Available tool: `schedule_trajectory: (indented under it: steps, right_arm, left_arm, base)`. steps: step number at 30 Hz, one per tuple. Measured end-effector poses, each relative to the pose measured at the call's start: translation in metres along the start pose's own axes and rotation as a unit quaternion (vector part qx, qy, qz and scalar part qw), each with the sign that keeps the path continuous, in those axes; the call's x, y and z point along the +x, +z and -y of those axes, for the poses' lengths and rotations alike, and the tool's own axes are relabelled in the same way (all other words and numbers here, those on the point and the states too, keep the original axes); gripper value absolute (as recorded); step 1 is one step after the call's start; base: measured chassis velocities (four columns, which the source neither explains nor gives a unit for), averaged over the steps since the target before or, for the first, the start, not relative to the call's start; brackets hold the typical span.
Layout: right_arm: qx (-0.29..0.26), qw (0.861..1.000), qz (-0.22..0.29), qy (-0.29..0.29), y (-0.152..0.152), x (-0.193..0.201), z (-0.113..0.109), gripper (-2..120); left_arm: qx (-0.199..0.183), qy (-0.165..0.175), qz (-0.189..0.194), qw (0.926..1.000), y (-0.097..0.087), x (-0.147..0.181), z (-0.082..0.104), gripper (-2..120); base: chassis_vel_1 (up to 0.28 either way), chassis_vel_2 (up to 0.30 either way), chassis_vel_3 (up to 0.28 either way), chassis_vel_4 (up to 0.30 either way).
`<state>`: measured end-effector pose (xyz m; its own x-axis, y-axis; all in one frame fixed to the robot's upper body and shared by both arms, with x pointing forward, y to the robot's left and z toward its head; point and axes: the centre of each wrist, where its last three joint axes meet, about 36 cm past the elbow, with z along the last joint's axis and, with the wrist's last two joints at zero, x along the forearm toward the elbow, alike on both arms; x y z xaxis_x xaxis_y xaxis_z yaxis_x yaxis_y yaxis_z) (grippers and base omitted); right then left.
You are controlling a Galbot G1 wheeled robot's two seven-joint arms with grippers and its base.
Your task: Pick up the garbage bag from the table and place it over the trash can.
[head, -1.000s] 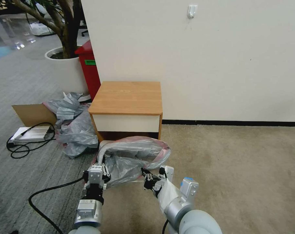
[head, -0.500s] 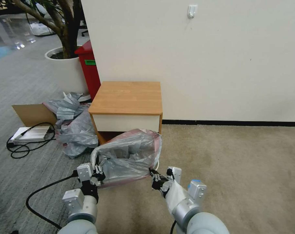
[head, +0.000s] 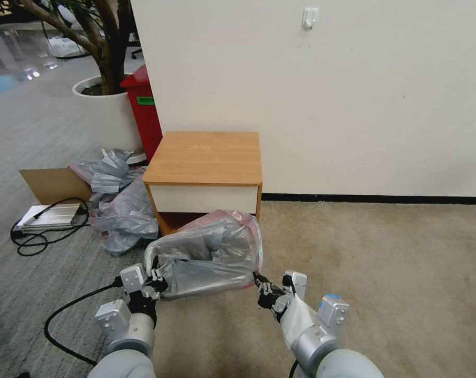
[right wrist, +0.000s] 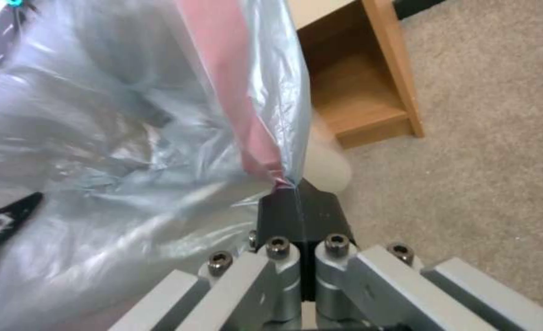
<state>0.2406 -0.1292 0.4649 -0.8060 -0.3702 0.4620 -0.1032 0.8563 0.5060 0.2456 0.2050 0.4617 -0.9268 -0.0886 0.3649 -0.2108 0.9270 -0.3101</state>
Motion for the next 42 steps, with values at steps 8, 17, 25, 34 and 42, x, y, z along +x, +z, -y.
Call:
schedule_trajectory:
  steps: [8, 17, 25, 34, 42]
  right_arm:
    - [0.019, 0.999, 0.017, 0.02, 0.0, -0.001, 0.012, 0]
    - [0.153, 0.983, 0.076, 0.068, 0.01, 0.01, 0.025, 17]
    - [0.231, 0.969, 0.068, 0.055, 0.009, 0.038, 0.019, 43]
    - [0.237, 0.954, 0.181, -0.034, -0.016, 0.041, 0.014, 75]
    - [0.271, 0.937, 0.209, -0.071, -0.015, 0.011, 0.037, 99]
  left_arm:
    - [0.057, 0.032, -0.047, 0.9968, -0.014, 0.007, 0.0, 3]
    - [0.048, 0.029, -0.068, 0.9961, -0.012, 0.002, -0.005, 3]
    - [0.036, 0.026, -0.069, 0.9966, -0.014, -0.007, -0.01, 3]
    - [0.028, 0.032, -0.077, 0.9961, -0.01, -0.011, -0.013, 3]
    - [0.022, 0.049, -0.081, 0.9953, -0.01, -0.012, -0.012, 3]
  base:
    - [0.0, 0.0, 0.0, 0.0]
    - [0.0, 0.0, 0.0, 0.0]
    - [0.0, 0.0, 0.0, 0.0]
    - [0.0, 0.0, 0.0, 0.0]
    - [0.0, 0.0, 0.0, 0.0]
